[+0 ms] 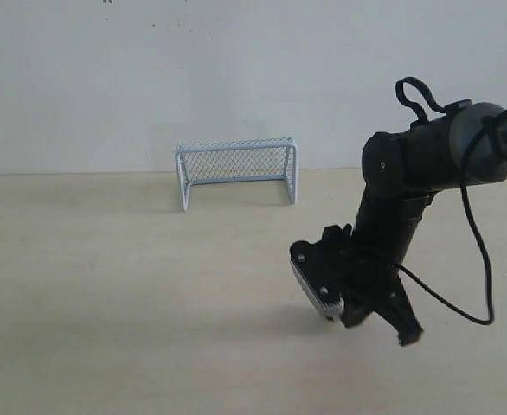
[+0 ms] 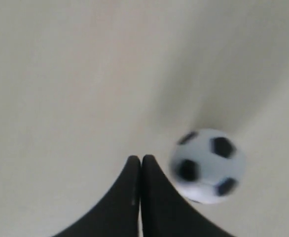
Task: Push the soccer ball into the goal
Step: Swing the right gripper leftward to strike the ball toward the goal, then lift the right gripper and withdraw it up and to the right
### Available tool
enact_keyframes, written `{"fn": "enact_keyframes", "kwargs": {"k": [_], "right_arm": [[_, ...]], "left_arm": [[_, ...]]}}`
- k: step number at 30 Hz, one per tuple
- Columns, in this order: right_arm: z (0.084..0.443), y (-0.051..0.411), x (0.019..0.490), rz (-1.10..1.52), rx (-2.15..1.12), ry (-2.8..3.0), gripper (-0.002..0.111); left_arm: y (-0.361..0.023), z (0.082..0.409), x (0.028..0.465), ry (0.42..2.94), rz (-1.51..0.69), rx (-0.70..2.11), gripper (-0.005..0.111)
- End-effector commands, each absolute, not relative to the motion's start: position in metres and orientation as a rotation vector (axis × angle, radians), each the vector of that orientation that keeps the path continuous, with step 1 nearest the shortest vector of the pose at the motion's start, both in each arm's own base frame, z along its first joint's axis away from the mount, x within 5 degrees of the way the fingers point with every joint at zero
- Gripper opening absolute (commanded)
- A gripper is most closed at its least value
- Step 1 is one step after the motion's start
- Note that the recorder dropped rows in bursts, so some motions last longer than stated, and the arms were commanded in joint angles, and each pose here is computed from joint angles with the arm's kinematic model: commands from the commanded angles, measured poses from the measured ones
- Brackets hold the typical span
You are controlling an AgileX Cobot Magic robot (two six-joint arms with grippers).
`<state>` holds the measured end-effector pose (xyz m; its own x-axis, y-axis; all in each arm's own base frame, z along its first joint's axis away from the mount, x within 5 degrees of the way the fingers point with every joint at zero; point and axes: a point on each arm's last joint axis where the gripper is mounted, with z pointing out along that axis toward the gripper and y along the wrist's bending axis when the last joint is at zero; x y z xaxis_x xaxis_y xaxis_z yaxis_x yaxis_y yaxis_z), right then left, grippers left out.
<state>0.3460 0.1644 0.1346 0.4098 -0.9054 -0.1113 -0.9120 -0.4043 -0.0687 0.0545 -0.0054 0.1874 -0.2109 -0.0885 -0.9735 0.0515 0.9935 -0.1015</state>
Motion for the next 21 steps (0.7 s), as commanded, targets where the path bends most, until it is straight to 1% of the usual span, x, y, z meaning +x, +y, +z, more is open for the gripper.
{"fn": "enact_keyframes", "kwargs": {"k": [1,2,3,4,7,8,10,13,15,17,21], "right_arm": [[0.153,0.177,0.388,-0.200,-1.802,1.843,0.000],[0.164,0.179,0.395,-0.207,-1.587,1.871,0.000],[0.176,0.180,0.400,-0.210,-1.454,1.860,0.000],[0.185,0.180,0.402,-0.217,-1.389,1.832,0.000],[0.212,0.179,0.400,-0.244,-1.336,1.757,0.000],[0.228,0.177,0.397,-0.246,-1.308,1.734,0.000],[0.248,0.174,0.389,-0.200,-1.232,1.765,0.000],[0.263,0.169,0.371,-0.072,-1.158,1.946,0.000],[0.270,0.162,0.353,-0.024,-1.221,2.071,0.000],[0.273,0.157,0.340,0.028,-1.215,2.191,0.000],[0.276,0.142,0.317,0.016,-1.141,2.411,0.000]], "left_arm": [[-0.006,0.187,0.054,1.779,-0.139,-0.041,0.004],[-0.006,0.187,0.054,1.779,-0.139,-0.041,0.004],[-0.006,0.187,0.054,1.779,-0.139,-0.041,0.004],[-0.006,0.187,0.054,1.779,-0.139,-0.041,0.004],[-0.006,0.187,0.054,1.779,-0.139,-0.041,0.004],[-0.006,0.187,0.054,1.779,-0.139,-0.041,0.004],[-0.006,0.187,0.054,1.779,-0.139,-0.041,0.004],[-0.006,0.187,0.054,1.779,-0.139,-0.041,0.004],[-0.006,0.187,0.054,1.779,-0.139,-0.041,0.004],[-0.006,0.187,0.054,1.779,-0.139,-0.041,0.004],[-0.006,0.187,0.054,1.779,-0.139,-0.041,0.004]]}}
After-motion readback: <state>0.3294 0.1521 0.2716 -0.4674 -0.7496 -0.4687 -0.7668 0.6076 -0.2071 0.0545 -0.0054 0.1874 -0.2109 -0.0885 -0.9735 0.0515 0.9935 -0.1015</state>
